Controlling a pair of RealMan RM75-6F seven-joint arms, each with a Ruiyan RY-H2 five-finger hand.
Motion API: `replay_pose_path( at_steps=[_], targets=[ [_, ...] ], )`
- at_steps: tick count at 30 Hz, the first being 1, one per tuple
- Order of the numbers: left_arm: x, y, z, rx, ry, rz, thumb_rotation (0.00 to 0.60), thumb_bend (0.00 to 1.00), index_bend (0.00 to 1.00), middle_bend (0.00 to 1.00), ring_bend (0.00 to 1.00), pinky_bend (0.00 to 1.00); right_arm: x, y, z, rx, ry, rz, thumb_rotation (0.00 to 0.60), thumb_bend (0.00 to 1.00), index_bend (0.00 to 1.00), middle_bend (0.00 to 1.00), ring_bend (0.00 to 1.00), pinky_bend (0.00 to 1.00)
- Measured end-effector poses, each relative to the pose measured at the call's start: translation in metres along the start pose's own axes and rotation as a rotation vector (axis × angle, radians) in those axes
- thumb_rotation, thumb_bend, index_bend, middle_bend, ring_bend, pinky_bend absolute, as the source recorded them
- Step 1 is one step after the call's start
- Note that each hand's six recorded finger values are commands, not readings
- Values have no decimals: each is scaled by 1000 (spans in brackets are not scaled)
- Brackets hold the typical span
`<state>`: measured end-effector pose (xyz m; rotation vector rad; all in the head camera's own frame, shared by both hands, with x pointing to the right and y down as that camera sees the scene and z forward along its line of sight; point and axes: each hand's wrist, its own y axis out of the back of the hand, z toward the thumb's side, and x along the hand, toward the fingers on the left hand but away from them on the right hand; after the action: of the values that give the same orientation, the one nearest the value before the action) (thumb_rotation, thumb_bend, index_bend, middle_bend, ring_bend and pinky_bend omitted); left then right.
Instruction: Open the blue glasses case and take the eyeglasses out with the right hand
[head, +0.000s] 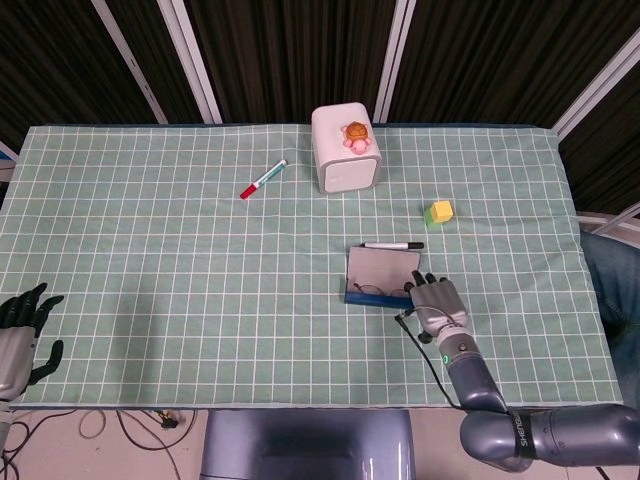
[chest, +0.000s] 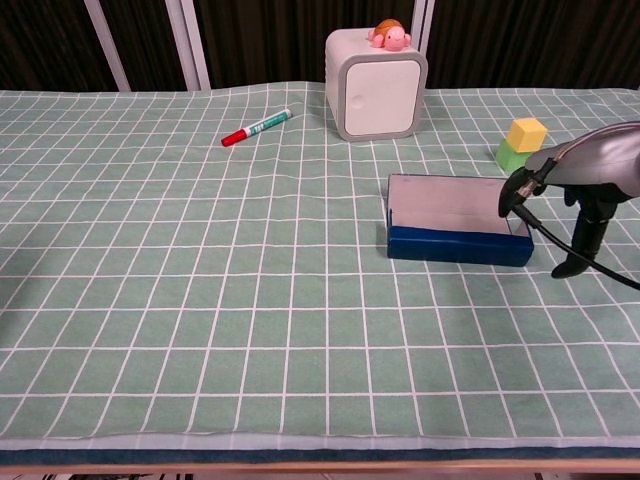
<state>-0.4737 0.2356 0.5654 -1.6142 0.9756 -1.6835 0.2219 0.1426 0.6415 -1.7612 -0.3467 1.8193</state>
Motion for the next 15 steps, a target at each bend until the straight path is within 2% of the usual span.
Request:
replay_pose_path(
  at_steps=[6,15],
  targets=[
    [0,0,0,-1,2,-3,600,462,153,0,0,71,4,-3,-4,-3,-6,-7,600,237,252,20,108,239],
    [0,0,0,-1,4,-4,600,463,152,0,0,70,-3,-6,-10,-26,-27,-30,600,237,249,16,107,239]
  ],
)
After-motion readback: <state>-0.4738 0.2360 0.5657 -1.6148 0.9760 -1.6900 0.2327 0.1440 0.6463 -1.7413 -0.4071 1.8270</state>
